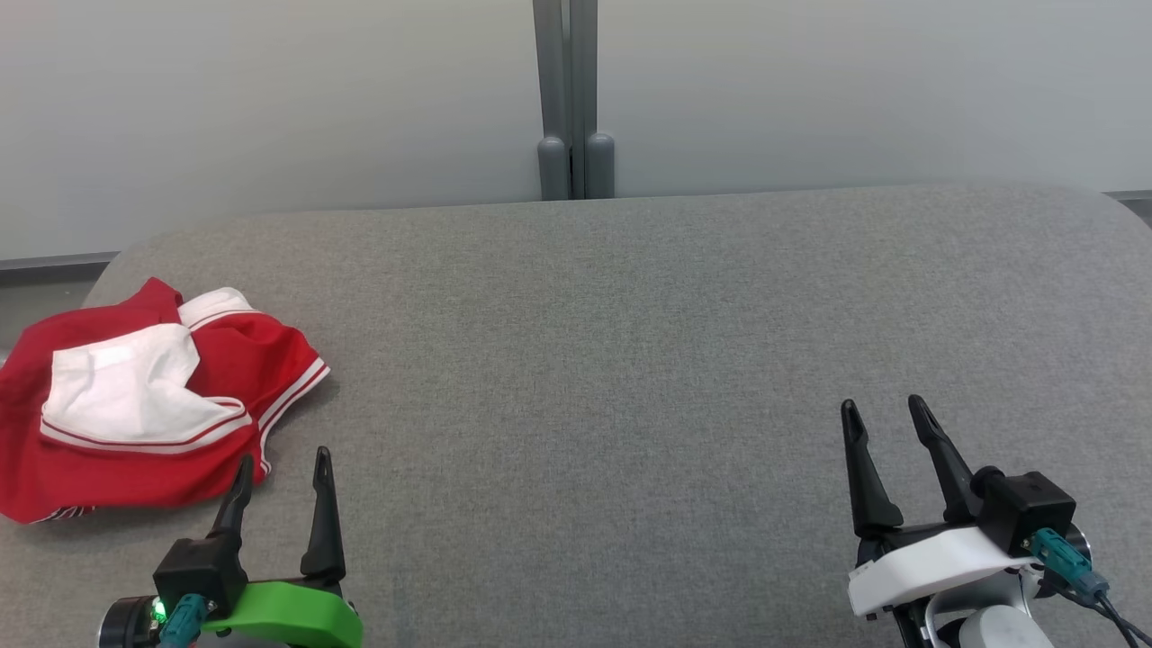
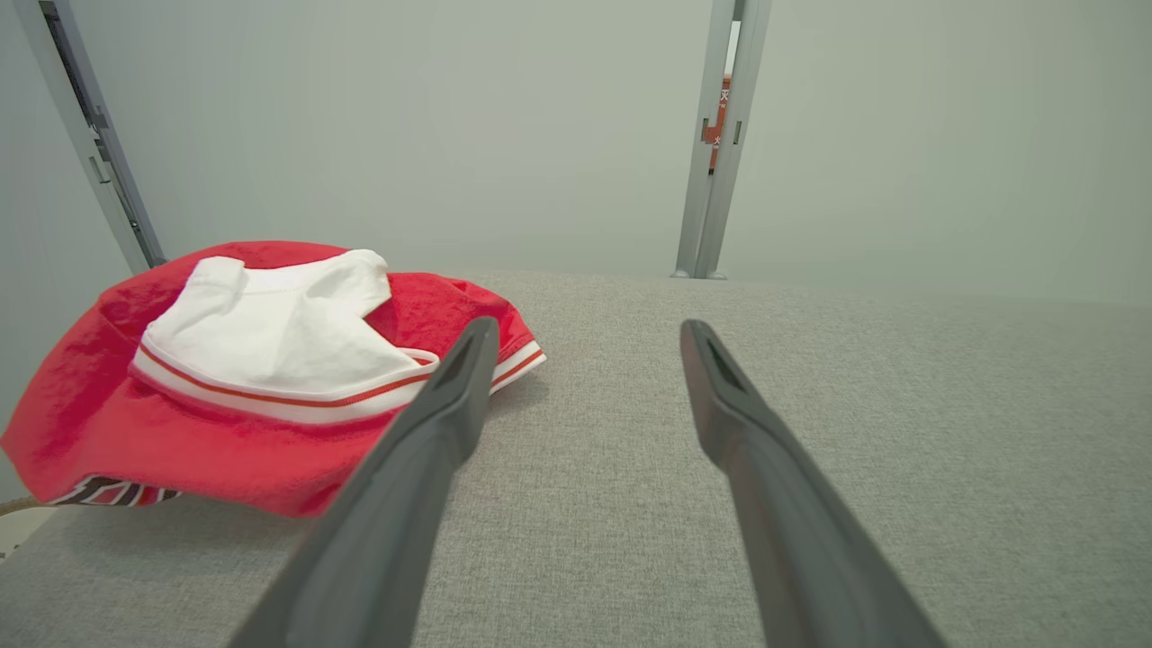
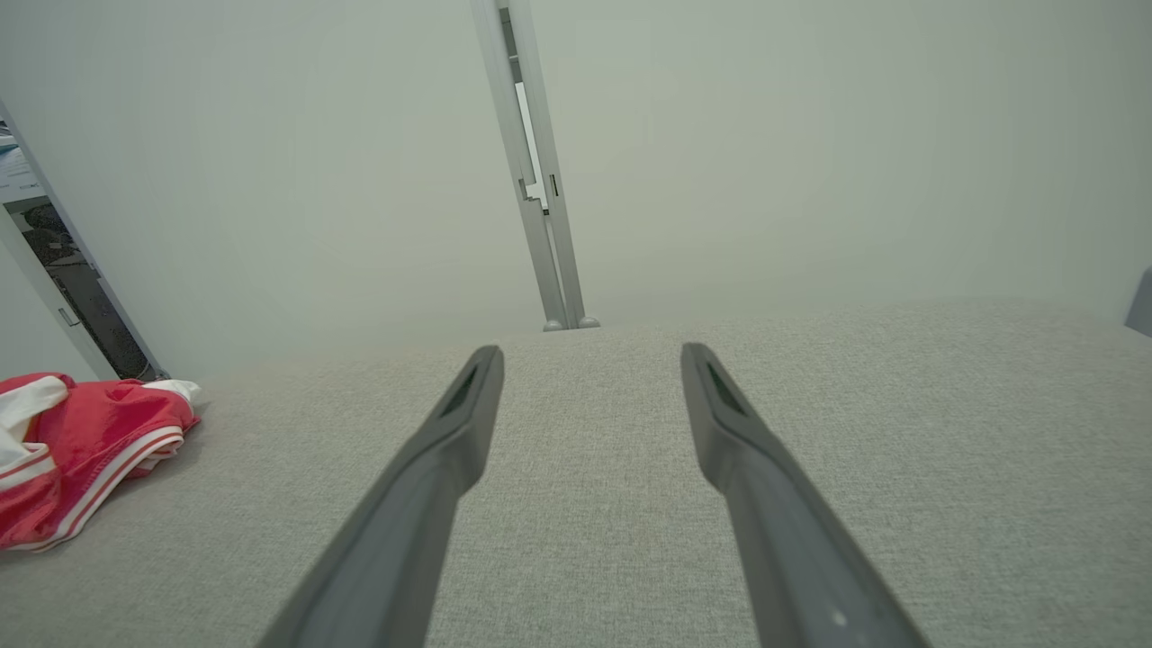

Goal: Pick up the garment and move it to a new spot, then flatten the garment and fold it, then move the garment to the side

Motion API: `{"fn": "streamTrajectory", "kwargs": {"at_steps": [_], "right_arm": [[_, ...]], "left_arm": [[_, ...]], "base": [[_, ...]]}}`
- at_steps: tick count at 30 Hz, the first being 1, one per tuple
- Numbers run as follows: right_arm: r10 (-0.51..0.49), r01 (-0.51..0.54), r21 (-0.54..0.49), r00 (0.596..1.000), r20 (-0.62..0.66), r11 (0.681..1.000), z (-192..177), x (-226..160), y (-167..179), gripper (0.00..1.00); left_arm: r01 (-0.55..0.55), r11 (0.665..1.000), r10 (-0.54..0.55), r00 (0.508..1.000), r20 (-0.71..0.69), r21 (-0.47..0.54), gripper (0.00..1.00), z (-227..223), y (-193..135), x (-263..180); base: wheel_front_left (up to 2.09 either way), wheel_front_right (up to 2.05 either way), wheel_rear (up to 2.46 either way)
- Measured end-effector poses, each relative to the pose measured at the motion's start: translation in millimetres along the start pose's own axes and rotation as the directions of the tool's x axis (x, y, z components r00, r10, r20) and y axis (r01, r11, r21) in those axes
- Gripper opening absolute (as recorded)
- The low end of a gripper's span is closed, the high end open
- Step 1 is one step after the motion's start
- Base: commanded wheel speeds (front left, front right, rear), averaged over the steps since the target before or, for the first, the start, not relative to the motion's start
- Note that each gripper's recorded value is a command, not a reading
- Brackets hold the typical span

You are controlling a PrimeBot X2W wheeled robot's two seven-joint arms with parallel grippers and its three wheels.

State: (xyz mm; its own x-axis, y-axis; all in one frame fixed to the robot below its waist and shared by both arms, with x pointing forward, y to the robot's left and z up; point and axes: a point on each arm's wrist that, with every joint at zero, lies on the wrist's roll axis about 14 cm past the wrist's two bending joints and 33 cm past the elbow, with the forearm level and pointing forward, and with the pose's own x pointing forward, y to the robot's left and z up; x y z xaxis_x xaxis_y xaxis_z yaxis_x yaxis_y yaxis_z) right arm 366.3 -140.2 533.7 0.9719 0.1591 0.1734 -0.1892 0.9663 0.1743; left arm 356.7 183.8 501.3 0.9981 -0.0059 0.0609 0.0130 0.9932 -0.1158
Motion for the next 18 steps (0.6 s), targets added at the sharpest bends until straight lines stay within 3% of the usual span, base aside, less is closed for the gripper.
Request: {"fn": "streamTrajectory", "kwargs": {"at_steps": [18], "right_arm": [[0.002, -0.002, 0.010, 1.000, -0.003, 1.000, -1.1, 0.1, 1.3, 1.00]], "left_arm": [[-0.013, 1.000, 0.013, 1.000, 0.001, -0.001, 1.00, 5.7, 3.6, 0.7]], "base": [[0.00, 0.00, 0.00]]}}
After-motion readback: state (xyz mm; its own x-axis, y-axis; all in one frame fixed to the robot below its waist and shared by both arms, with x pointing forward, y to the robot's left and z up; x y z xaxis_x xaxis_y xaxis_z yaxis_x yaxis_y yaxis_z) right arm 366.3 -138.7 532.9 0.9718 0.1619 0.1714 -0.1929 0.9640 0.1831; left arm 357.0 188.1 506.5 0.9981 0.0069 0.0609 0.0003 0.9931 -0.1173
